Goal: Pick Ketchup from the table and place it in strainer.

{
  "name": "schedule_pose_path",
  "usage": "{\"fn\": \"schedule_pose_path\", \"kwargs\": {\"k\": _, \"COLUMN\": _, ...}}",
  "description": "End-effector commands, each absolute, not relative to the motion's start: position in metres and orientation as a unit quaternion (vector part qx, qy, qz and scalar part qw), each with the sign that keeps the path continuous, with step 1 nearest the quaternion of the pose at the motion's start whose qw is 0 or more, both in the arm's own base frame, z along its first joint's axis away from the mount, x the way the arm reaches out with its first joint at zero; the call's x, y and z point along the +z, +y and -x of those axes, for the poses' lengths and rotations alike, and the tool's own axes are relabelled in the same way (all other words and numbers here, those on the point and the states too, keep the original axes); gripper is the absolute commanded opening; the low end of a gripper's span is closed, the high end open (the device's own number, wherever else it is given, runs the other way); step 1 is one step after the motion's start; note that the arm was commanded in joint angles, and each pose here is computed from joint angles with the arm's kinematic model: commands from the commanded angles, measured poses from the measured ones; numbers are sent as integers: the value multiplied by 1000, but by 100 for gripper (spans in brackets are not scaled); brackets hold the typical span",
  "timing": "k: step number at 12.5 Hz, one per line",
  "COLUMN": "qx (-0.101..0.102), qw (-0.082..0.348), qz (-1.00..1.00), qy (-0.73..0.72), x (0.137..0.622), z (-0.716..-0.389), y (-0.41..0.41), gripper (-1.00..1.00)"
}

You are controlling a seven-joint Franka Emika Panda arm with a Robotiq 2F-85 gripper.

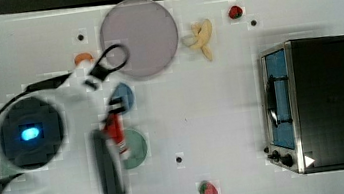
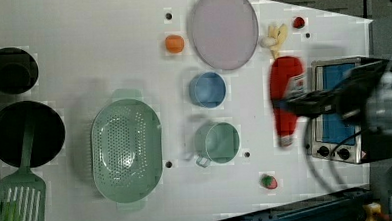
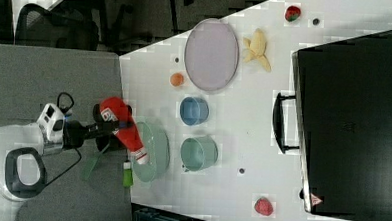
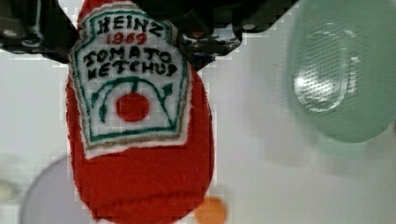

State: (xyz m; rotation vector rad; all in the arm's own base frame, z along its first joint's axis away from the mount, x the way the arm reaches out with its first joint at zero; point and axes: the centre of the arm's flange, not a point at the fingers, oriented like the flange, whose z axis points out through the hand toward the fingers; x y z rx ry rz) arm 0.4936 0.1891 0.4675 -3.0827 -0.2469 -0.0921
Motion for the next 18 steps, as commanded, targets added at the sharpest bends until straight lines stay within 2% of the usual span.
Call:
{"fn": "schedule_pose_path", "kwargs": {"k": 1, "qx": 36, "qw": 25, "qz": 999, "qy": 4, "x": 409, "z": -458, "y": 272, "gripper": 26}}
{"fn": "schedule_pose_path", "kwargs": {"k": 3, "qx": 31, "qw": 48, "qz": 998, "qy": 20, "x": 381, "z": -449, "y": 315, "gripper": 26}}
{"fn": "schedule_pose_path", "kwargs": {"k": 6, "qx": 12, "qw": 111, "qz": 992, "qy": 49, "x": 335, "z": -450, "y": 360, "gripper": 26}}
{"fn": "schedule_pose_path", "kwargs": {"k": 8, "qx": 19, "qw": 140, "qz": 988, "qy": 64, "x": 295, "z": -451, "y": 374, "gripper": 26}}
{"fn": "schedule_pose_path", "kwargs": {"k": 9, "qx": 28, "qw": 147, "qz": 986, "qy": 67, "x": 275, "z": -450, "y": 379, "gripper": 34}}
{"fn": "schedule_pose_path", "kwargs": {"k": 11, "qx": 40, "qw": 163, "qz": 983, "qy": 69, "x": 243, "z": -448, "y": 390, "gripper": 76}}
{"fn": "schedule_pose_path", "kwargs": {"k": 12, "qx": 35, "qw": 174, "qz": 981, "qy": 72, "x": 241, "z": -452, "y": 394, "gripper": 98}}
{"fn": "schedule_pose_path", "kwargs": {"k": 14, "qx": 26, "qw": 182, "qz": 980, "qy": 82, "x": 258, "z": -456, "y": 402, "gripper": 100}}
{"fn": "schedule_pose_path", "kwargs": {"k": 16, "qx": 14, "qw": 178, "qz": 976, "qy": 122, "x": 301, "z": -460, "y": 404, "gripper": 100}}
{"fn": "schedule_pose_path", "kwargs": {"k": 18, "qx": 9, "qw": 147, "qz": 979, "qy": 139, "x": 351, "z": -460, "y": 393, "gripper": 100}}
